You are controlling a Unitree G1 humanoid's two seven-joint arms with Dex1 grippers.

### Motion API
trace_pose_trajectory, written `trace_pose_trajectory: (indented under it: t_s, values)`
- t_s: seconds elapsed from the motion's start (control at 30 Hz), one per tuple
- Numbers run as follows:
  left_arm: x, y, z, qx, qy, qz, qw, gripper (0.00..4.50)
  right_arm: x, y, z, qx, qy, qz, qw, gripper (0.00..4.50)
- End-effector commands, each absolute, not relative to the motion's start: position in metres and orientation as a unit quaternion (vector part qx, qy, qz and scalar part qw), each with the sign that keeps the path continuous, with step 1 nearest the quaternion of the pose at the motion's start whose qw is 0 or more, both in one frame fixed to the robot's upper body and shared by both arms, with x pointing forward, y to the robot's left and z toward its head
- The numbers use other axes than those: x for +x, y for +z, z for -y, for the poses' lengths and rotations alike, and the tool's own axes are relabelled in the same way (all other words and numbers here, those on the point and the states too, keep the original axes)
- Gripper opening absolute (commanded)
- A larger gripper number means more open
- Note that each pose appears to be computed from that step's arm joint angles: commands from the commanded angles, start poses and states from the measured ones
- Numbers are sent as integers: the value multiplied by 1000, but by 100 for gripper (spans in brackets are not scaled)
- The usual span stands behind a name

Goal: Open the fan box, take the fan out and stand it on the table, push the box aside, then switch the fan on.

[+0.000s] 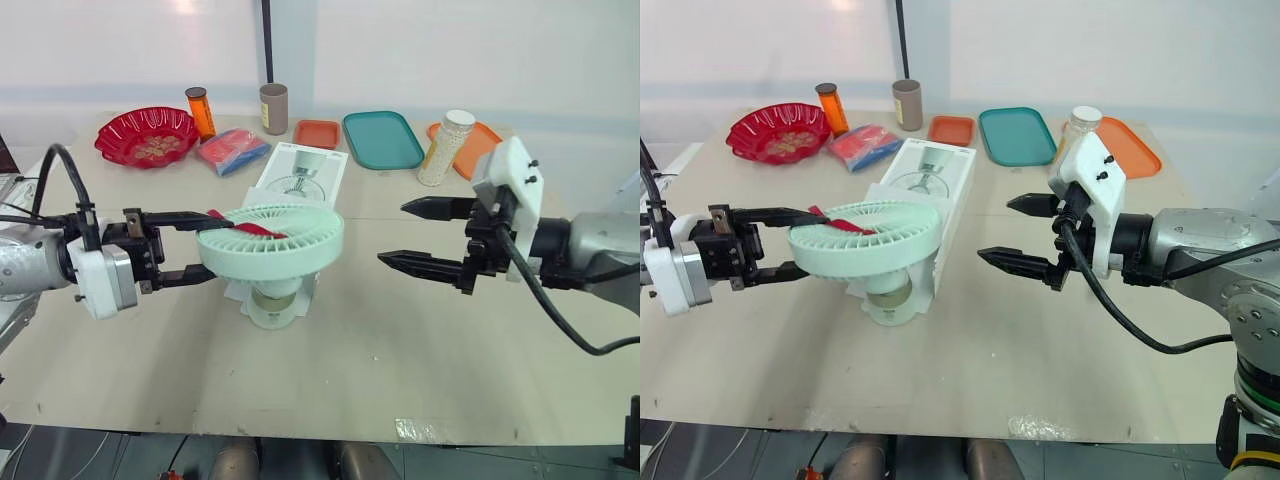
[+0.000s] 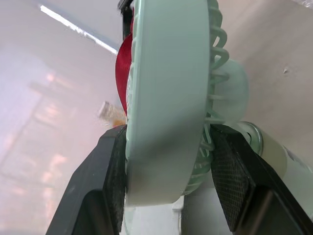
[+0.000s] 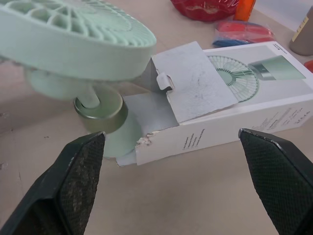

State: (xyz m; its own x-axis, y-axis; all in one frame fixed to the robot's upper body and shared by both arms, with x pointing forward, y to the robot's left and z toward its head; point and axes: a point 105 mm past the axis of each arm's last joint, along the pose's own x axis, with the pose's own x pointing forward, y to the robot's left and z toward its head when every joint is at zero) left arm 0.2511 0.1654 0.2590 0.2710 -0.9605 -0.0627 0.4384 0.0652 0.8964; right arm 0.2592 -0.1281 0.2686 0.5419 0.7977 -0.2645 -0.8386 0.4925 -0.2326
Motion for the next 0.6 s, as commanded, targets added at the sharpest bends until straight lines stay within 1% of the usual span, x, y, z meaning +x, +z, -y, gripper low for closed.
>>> trace_pose_trajectory:
  t_s: [0.03, 0.1, 0.3, 0.47, 0.57, 0.6]
  values:
    - [250, 295, -176, 440, -485, 315, 687, 199, 254, 276, 128, -182, 467, -41, 864, 450]
    - [249, 300, -181, 444, -474, 304, 697, 199, 251, 275, 124, -181, 474, -39, 861, 450]
    - [252, 313, -203, 441, -413, 268, 751, 199, 242, 277, 111, -169, 501, -32, 848, 450]
    - [238, 309, -213, 462, -409, 244, 748, 199, 239, 278, 105, -164, 519, -34, 838, 450]
    - [227, 308, -228, 479, -394, 218, 754, 199, 238, 279, 99, -159, 534, -31, 830, 450]
    - [224, 308, -237, 480, -381, 203, 764, 199, 238, 281, 96, -157, 541, -30, 825, 450]
